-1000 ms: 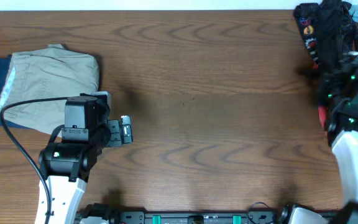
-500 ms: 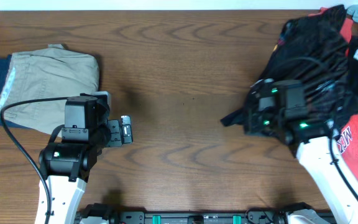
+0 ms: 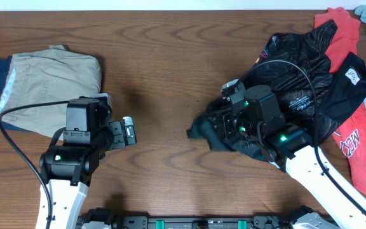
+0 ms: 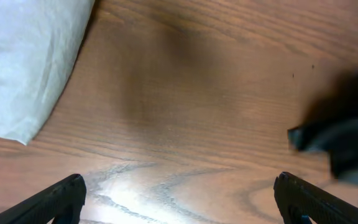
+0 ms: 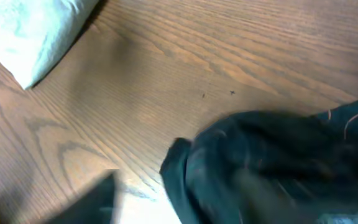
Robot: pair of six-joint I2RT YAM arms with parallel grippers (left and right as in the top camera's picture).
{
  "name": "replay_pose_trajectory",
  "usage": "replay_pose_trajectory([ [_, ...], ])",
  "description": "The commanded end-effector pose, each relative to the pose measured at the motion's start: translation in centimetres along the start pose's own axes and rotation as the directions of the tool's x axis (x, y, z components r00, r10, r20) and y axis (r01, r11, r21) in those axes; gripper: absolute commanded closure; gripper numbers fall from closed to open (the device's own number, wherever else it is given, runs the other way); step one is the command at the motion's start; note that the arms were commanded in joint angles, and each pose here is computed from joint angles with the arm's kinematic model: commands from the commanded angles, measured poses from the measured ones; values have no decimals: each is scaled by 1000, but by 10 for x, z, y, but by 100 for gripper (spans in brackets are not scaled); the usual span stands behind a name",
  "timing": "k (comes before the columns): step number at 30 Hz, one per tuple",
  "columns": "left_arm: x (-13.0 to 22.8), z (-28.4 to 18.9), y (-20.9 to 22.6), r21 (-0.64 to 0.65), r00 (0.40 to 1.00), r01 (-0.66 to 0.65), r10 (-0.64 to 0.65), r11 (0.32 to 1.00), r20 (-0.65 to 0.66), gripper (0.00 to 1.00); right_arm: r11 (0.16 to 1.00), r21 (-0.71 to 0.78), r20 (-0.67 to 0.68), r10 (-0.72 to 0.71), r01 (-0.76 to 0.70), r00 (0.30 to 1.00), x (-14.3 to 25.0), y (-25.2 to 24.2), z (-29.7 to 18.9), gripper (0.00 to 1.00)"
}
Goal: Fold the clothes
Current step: 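Pull the black jersey toward table center with the right gripper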
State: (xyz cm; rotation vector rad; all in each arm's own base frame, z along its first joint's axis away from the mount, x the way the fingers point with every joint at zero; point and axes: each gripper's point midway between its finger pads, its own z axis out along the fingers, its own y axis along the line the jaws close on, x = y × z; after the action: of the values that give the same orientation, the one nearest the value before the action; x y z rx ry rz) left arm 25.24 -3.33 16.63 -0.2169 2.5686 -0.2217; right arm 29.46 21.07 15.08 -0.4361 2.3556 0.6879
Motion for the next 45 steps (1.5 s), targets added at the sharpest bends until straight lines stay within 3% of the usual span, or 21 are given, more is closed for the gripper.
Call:
replay_pose_trajectory([
  [1, -4, -3, -1, 4, 991, 134, -134, 991, 8, 2, 999, 38, 2, 38, -38, 999, 0, -9, -5, 1],
  [7, -4, -1, -2, 10, 959, 282, -282, 959, 3, 2, 971, 207, -63, 138, -122, 988, 21, -57, -17, 1],
  [10, 3, 5, -11, 47, 953, 300, -298, 953, -55, 2, 926, 335, -81, 210, -171, 974, 35, -91, -31, 1],
  [15, 25, 25, -38, 117, 939, 291, -259, 950, -227, 2, 845, 475, -109, 334, -246, 936, 61, -131, -55, 1],
  [23, 67, 64, -90, 176, 891, 197, -101, 964, -442, 2, 767, 553, -131, 465, -325, 876, 88, -155, -78, 1],
  [28, 96, 90, -122, 159, 849, 184, -75, 970, -524, 2, 732, 580, -127, 514, -357, 848, 97, -164, -88, 1],
  [42, 158, 134, -238, 373, 861, 88, 118, 924, -494, 0, 700, 614, -138, 550, -364, 824, 108, -172, -99, 1],
  [45, 156, 137, -250, 411, 878, 74, 136, 909, -459, 17, 700, 614, -139, 550, -364, 823, 108, -172, -99, 1],
])
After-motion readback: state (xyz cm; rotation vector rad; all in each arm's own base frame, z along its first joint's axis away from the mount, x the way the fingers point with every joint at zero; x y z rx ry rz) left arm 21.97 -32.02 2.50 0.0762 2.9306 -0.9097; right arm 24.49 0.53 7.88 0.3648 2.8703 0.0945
